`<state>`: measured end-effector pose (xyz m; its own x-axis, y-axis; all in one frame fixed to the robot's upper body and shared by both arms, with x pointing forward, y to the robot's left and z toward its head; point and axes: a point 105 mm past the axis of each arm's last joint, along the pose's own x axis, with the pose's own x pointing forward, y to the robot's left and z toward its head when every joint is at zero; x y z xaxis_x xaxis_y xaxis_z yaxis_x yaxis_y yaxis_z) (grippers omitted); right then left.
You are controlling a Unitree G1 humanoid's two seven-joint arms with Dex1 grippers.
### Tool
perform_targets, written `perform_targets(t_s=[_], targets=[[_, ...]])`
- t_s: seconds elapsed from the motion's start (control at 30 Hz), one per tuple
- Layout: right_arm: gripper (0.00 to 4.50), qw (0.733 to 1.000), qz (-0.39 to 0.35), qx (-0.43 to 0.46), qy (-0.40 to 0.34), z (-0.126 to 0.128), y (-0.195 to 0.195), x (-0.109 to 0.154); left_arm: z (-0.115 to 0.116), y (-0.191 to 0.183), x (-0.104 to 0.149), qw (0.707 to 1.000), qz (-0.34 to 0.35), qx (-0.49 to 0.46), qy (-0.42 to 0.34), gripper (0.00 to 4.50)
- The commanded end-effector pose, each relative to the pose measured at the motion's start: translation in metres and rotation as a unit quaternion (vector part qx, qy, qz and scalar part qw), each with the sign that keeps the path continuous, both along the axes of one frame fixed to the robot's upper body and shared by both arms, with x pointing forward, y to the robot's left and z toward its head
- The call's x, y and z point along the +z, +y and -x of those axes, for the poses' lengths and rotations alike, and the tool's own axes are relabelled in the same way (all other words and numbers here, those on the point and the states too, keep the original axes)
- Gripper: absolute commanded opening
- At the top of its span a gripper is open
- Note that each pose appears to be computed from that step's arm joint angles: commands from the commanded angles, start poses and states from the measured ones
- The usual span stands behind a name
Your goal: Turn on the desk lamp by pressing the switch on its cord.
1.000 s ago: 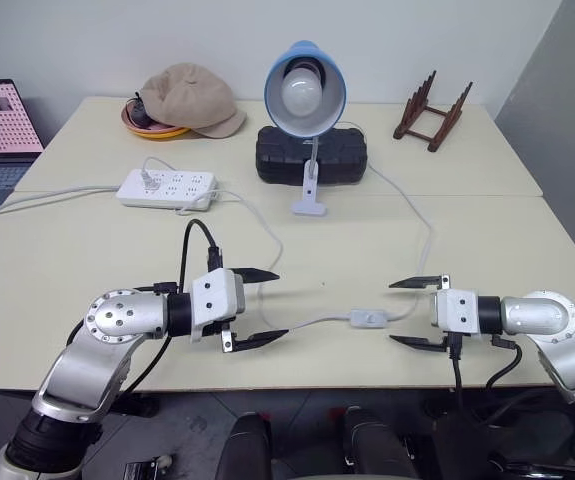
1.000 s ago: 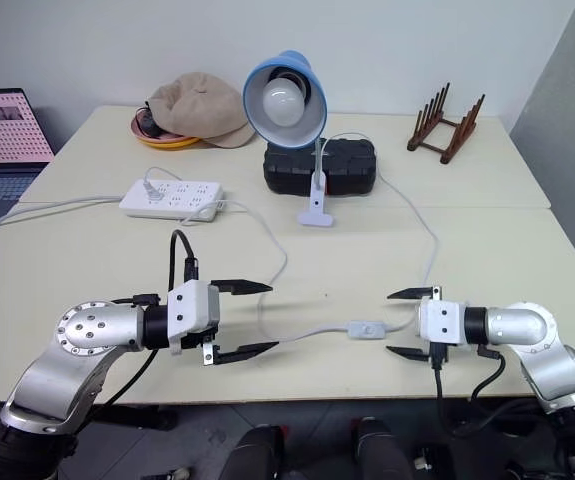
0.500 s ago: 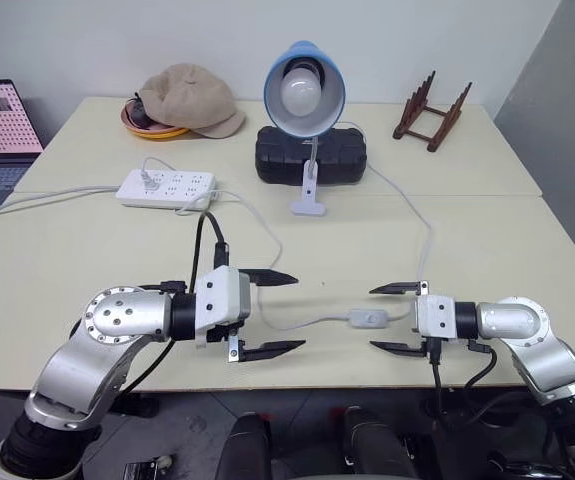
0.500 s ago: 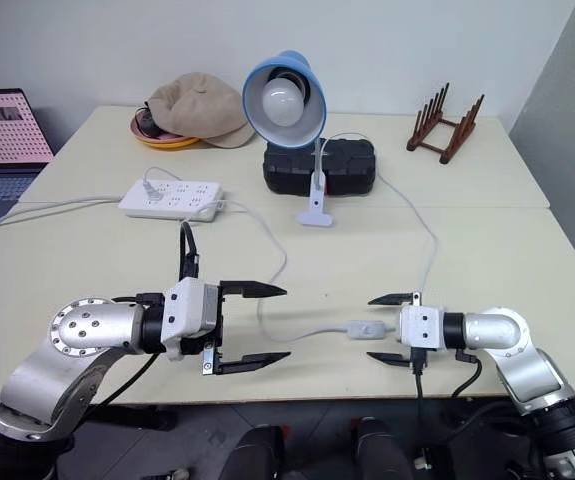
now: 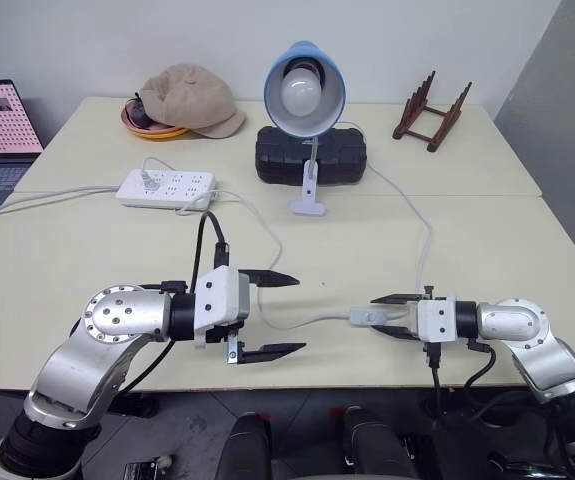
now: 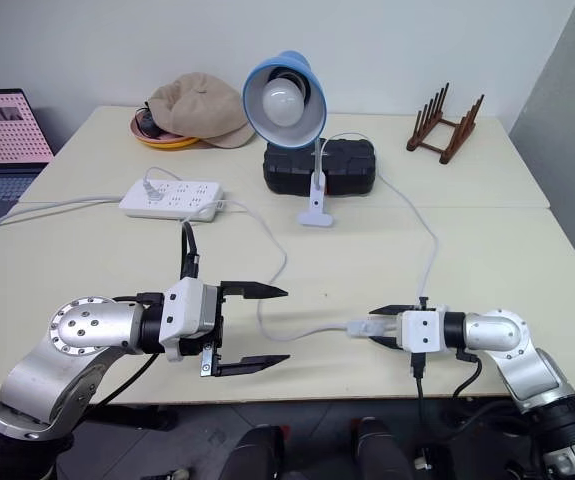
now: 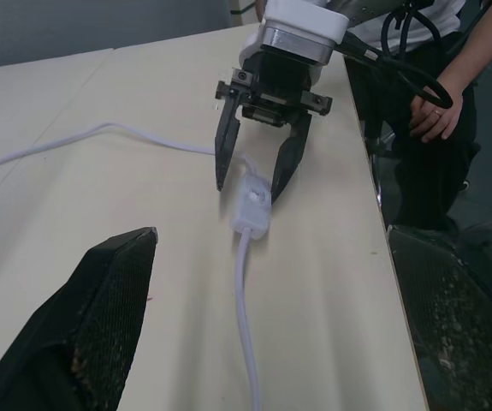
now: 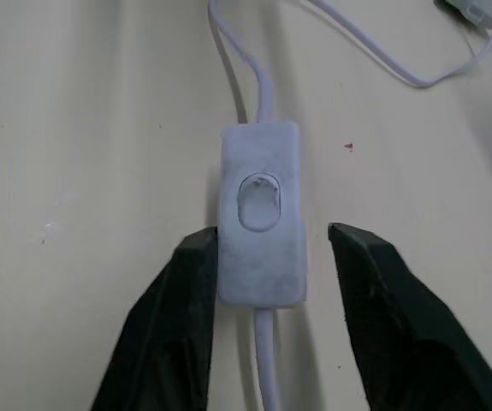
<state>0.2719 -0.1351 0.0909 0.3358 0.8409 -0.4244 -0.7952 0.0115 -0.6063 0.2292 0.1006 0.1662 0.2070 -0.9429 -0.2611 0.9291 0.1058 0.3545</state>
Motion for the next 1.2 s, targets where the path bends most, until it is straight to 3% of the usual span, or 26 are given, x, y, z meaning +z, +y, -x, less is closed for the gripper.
perform_targets(t_s=[0.03,0.3,0.4,0.47,0.53,0.7,0.77,1.0,1.2], targets=[[1.05,1.0,-0.002,0.007,-0.02,-0.002,0.0,0.007,0.003,-0.004,0.006,1.0,0.008,-0.01,-0.012,4.5],[1.04,1.0,-0.003,0.002,-0.021,-0.004,-0.004,0.011,-0.004,-0.002,0.007,1.0,0.019,0.02,0.007,4.5],[1.04,0.999,-0.021,-0.008,-0.023,-0.007,0.002,0.019,-0.013,0.002,0.01,0.992,0.062,0.073,0.083,4.5],[1.04,0.998,-0.053,-0.021,-0.027,-0.014,0.012,0.034,-0.013,0.006,0.012,0.957,0.132,0.102,0.238,4.5],[1.04,0.996,-0.074,-0.028,-0.035,-0.019,0.022,0.046,-0.009,0.007,0.019,0.915,0.19,0.105,0.339,4.5],[1.04,0.992,-0.076,-0.067,-0.077,-0.033,0.028,0.061,0.007,0.002,0.021,0.855,0.249,0.119,0.439,4.5],[1.04,0.988,-0.094,-0.091,-0.085,-0.04,0.029,0.069,0.012,-0.005,0.018,0.844,0.263,0.13,0.449,4.5],[1.04,0.977,-0.164,-0.12,-0.057,-0.037,0.048,0.088,-0.007,-0.022,-0.006,0.807,0.328,0.202,0.447,4.5],[1.04,0.977,-0.185,-0.098,-0.05,-0.028,0.06,0.093,-0.032,-0.029,0.001,0.789,0.385,0.206,0.433,4.5]])
